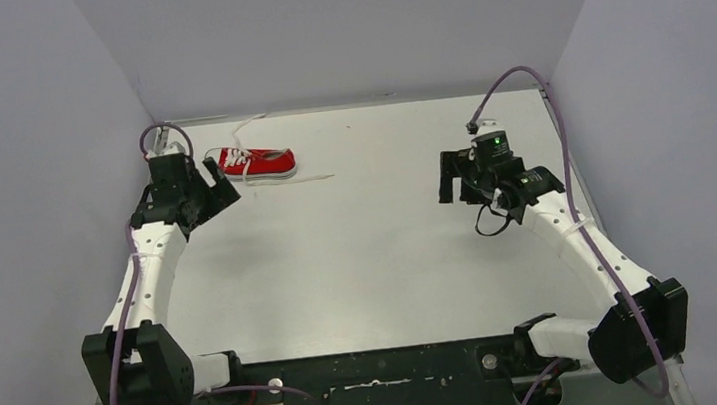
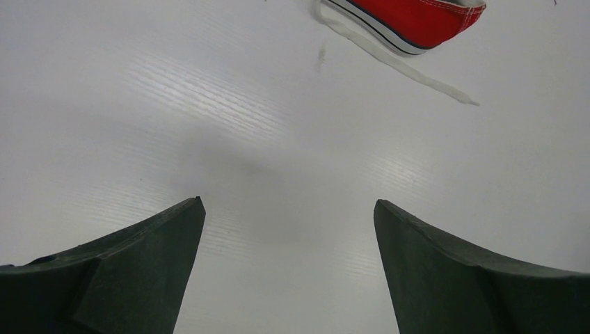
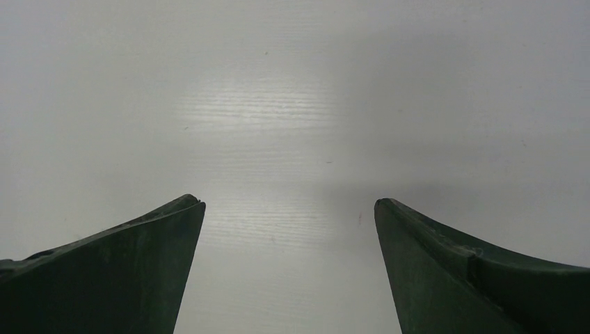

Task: Tie the shoes

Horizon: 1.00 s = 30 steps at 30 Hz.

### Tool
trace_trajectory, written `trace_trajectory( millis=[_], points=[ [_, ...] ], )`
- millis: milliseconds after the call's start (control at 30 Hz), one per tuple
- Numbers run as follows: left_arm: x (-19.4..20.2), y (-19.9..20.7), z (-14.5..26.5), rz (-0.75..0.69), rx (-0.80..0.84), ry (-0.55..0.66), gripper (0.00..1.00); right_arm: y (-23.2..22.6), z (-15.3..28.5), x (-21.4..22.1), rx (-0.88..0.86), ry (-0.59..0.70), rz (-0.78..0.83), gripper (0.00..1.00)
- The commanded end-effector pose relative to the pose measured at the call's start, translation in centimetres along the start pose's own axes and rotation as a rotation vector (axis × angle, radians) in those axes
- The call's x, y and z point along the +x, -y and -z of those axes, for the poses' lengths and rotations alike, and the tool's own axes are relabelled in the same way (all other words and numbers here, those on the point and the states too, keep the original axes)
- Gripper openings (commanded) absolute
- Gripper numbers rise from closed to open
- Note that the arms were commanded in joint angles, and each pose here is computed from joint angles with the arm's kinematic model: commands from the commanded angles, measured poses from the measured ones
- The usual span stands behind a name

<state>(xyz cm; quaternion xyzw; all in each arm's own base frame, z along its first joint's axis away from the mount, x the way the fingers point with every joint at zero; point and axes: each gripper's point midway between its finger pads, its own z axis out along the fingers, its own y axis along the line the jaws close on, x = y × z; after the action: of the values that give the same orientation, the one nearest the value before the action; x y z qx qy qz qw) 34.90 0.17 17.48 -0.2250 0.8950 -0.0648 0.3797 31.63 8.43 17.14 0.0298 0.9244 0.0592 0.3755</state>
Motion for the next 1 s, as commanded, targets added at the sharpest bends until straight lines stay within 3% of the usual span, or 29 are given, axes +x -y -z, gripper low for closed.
trace_trajectory(
  millis=[0,300,567,967],
  points=[
    [-0.4,3.7,-1.9,0.116,0.109,0.022,0.89,-3.7,2.4,-1.1,-0.100,0.014,-0.005,1.00],
    [-3.4,9.2,-8.3,0.395,0.143,0.048,0.83,-5.1,5.3,-1.9,-0.142,-0.015,0.043,1.00],
    [-4.5,12.5,-14.8,0.612,0.145,0.007,0.70,-0.7,5.6,-3.0,-0.091,0.005,-0.055,1.00],
    [-3.0,12.5,-20.1,0.706,0.077,-0.059,0.67,2.1,6.1,-4.9,-0.001,0.042,-0.036,1.00]
  ],
)
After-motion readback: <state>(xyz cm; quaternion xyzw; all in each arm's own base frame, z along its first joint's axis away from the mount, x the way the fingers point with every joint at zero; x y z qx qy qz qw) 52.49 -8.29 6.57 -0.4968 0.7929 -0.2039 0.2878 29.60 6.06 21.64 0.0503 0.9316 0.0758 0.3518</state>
